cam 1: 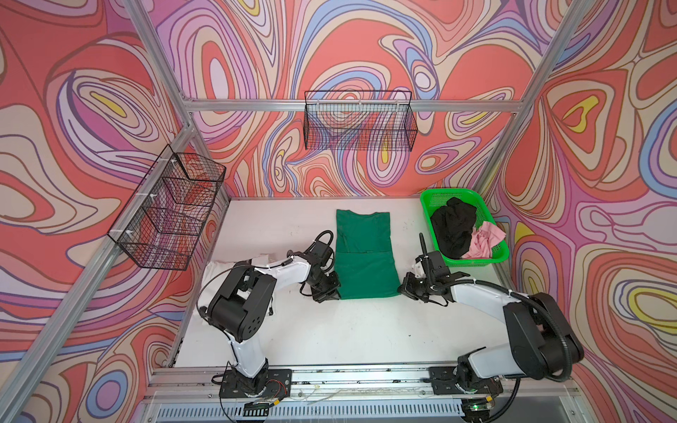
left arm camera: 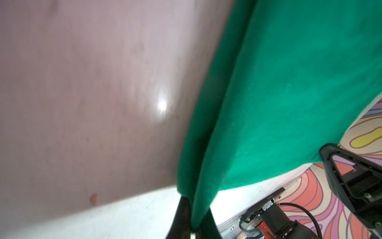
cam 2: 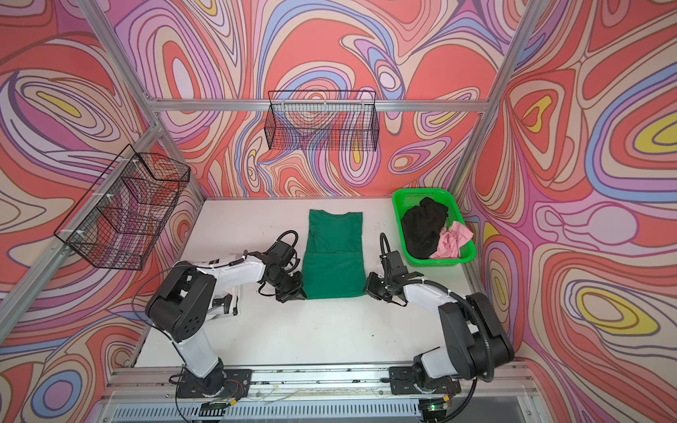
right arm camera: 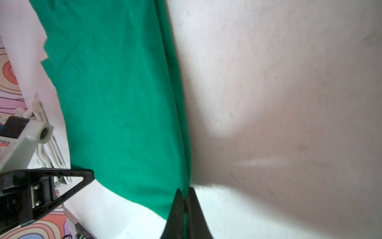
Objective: Fold and stack the t-shirts
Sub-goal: 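Lift the near edge and fold it over toward the far end with both grippers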
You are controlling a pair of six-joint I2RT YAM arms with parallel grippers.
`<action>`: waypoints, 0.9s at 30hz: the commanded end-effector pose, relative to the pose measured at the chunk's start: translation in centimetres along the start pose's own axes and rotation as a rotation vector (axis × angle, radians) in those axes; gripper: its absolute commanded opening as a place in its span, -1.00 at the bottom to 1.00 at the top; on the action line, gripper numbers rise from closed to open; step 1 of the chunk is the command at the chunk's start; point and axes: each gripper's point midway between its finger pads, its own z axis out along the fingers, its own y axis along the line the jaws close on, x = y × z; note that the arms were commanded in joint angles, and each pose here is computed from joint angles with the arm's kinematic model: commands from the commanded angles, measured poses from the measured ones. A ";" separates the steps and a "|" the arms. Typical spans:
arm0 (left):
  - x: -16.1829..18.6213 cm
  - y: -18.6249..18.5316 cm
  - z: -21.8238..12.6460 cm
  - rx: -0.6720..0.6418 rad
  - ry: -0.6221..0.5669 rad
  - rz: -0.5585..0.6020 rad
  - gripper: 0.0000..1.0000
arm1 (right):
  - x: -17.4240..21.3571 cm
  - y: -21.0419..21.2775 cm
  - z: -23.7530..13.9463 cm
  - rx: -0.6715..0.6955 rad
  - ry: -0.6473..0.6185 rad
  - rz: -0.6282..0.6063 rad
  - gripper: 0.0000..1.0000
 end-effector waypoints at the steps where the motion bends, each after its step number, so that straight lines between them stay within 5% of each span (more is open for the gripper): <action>1: 1.4 0.0 -0.9 0.009 -0.014 -0.018 -1.00 | 1.7 -1.0 -0.9 0.030 0.033 0.031 -1.00; 11: 4.3 -2.0 -5.9 0.089 -0.065 0.005 -1.00 | 1.3 1.8 -5.3 -0.022 -0.024 0.013 -1.00; 27: 1.9 -7.9 -12.9 0.177 -0.182 0.092 -1.00 | -5.6 10.8 -11.5 -0.152 -0.201 -0.096 -1.00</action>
